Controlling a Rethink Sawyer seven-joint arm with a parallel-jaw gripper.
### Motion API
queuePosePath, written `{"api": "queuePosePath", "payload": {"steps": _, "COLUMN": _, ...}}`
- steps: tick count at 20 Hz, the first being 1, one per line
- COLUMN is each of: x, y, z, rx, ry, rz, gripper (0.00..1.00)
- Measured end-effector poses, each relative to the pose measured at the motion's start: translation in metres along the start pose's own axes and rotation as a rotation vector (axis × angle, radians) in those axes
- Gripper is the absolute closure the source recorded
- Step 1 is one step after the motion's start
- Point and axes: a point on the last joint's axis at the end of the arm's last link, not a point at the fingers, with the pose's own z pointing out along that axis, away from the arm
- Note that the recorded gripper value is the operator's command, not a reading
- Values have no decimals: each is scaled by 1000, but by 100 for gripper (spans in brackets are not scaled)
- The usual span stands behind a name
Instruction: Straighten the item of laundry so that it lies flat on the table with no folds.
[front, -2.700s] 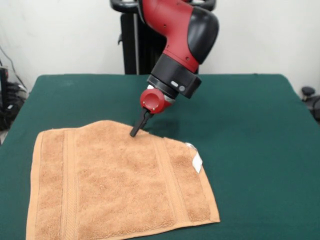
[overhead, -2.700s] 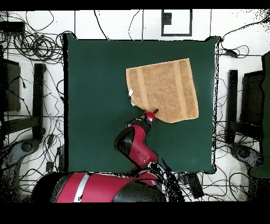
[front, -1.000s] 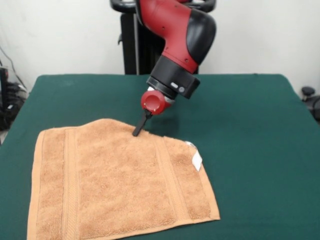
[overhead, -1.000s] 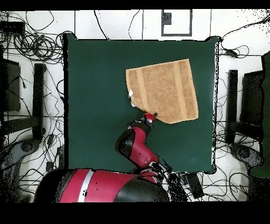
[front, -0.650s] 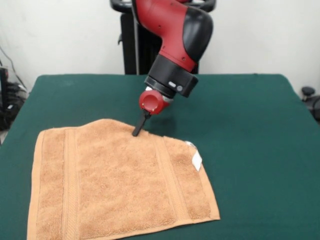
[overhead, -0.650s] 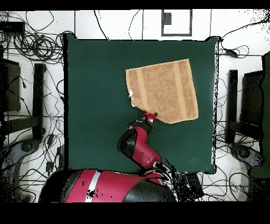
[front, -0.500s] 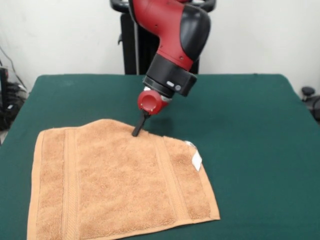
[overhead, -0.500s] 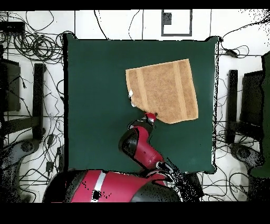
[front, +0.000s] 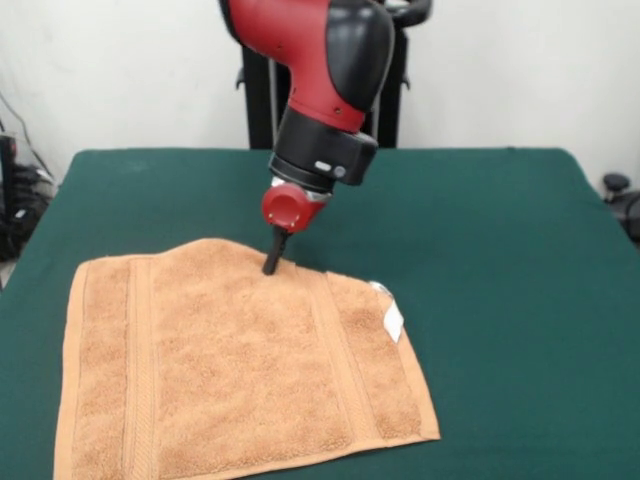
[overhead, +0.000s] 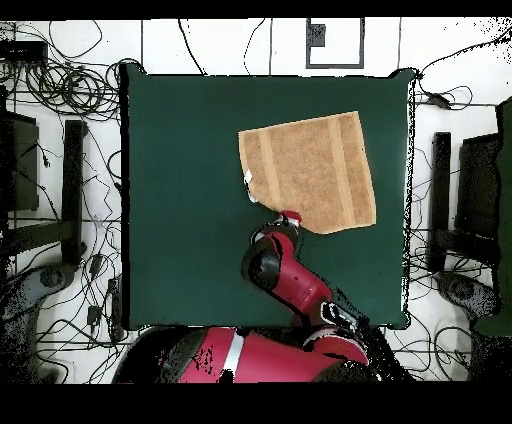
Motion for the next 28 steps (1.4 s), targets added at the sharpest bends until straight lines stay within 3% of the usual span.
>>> {"api": "queuePosePath", "payload": {"steps": 14, "x": -14, "y": 29, "z": 6, "rx": 207, "ry": 114, "rz": -56, "gripper": 100}}
{"api": "queuePosePath", "payload": {"steps": 28, "x": -20, "y": 54, "z": 14, "rx": 366, "ry": 173, "rz": -101, "gripper": 100}}
